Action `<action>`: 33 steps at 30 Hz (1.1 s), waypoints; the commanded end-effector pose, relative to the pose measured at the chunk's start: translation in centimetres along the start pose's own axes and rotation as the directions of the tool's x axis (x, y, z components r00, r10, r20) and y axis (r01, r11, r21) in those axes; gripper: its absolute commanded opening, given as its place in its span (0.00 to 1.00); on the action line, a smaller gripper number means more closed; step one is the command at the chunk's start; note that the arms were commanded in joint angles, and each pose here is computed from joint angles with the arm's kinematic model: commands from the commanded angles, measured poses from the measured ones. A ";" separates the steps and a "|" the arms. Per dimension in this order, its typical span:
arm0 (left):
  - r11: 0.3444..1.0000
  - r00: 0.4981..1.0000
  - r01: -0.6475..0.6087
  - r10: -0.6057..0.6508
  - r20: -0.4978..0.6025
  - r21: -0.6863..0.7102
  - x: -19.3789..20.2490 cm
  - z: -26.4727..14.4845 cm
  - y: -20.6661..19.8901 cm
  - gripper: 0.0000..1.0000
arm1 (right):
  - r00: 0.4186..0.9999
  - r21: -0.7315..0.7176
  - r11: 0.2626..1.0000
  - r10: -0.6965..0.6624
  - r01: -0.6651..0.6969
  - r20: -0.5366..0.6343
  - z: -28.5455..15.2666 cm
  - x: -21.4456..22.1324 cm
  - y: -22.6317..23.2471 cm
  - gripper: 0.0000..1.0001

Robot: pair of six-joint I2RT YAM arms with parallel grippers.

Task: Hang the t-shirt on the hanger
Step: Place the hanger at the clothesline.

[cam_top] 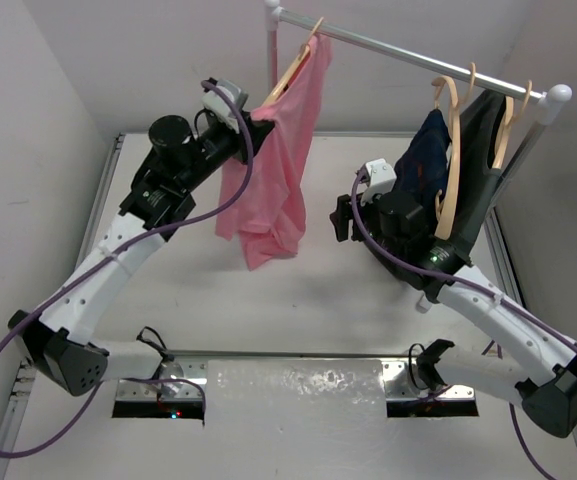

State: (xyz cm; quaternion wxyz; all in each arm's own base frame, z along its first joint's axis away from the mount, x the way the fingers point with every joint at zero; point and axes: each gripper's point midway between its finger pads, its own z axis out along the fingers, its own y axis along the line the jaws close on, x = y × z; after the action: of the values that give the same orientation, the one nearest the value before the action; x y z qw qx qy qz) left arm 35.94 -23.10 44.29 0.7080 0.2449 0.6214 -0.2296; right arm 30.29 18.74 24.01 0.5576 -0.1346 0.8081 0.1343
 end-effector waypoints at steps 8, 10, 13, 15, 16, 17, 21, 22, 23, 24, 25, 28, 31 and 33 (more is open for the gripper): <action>0.992 0.969 -0.083 0.103 0.223 -0.096 -7.1 4.2 2.9 0.00 | 0.997 0.023 1.000 -0.011 0.009 0.072 -1.2 -0.8 -0.9 0.66; 0.994 0.969 -0.070 0.087 0.231 -0.083 -7.3 4.8 2.8 0.00 | 0.998 0.017 1.000 -0.012 0.011 0.069 -1.4 -0.5 -0.9 0.66; 0.994 0.978 -0.074 0.089 0.189 -0.085 -6.3 6.4 3.2 0.00 | 0.998 0.022 1.000 -0.012 0.011 0.065 -1.6 -0.2 -1.1 0.66; 0.994 0.983 -0.077 0.088 0.163 -0.076 -5.4 7.4 3.3 0.00 | 0.998 0.041 0.999 -0.016 0.013 0.067 -1.7 0.0 -1.5 0.66; 0.995 0.988 -0.072 0.080 0.130 -0.065 -4.4 7.9 3.2 0.00 | 0.997 0.046 0.999 -0.013 0.010 0.076 -2.0 -0.1 -1.6 0.66; 0.996 0.990 -0.069 0.075 0.116 -0.057 -3.8 8.1 3.1 0.00 | 0.997 0.050 0.999 -0.015 0.011 0.081 -2.1 -0.1 -1.8 0.67; 0.999 0.998 -0.038 0.040 0.053 -0.021 -1.9 8.6 2.4 0.00 | 0.996 0.062 0.998 -0.019 0.014 0.081 -2.4 0.2 -2.1 0.67; 0.999 0.998 -0.037 0.037 0.043 -0.019 -1.7 8.5 2.4 0.00 | 0.997 0.064 0.998 -0.020 0.015 0.079 -2.4 0.4 -2.1 0.67; 0.999 0.999 -0.035 0.036 0.041 -0.017 -1.7 8.4 2.3 0.00 | 0.997 0.066 0.998 -0.020 0.015 0.079 -2.5 0.4 -2.2 0.67; 0.999 0.998 -0.047 0.047 0.040 -0.016 -1.7 8.3 2.3 0.00 | 0.997 0.063 0.998 -0.019 0.014 0.077 -2.5 0.5 -2.1 0.67; 0.999 0.998 -0.050 0.051 0.044 -0.018 -1.9 8.2 2.3 0.00 | 0.997 0.061 0.998 -0.017 0.012 0.078 -2.5 0.5 -2.1 0.67; 0.997 0.996 -0.068 0.069 0.047 -0.021 -2.1 8.0 2.2 0.03 | 0.997 0.055 0.998 -0.010 0.006 0.078 -2.3 0.5 -1.9 0.67; 0.996 0.996 -0.083 0.083 0.008 -0.012 -1.1 7.9 1.8 0.28 | 0.997 0.043 0.999 -0.013 0.009 0.075 -2.1 0.3 -1.6 0.67; 0.995 0.995 -0.100 0.100 -0.006 -0.003 -0.9 7.9 1.1 0.36 | 0.997 0.036 0.999 -0.014 0.012 0.072 -2.0 0.2 -1.5 0.67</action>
State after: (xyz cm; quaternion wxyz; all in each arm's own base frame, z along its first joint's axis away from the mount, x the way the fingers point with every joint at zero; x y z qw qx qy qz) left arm 44.20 -27.27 41.12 0.6755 0.2697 0.6576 -0.1961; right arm 28.57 16.21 23.23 0.5761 -0.1269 0.7995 0.1130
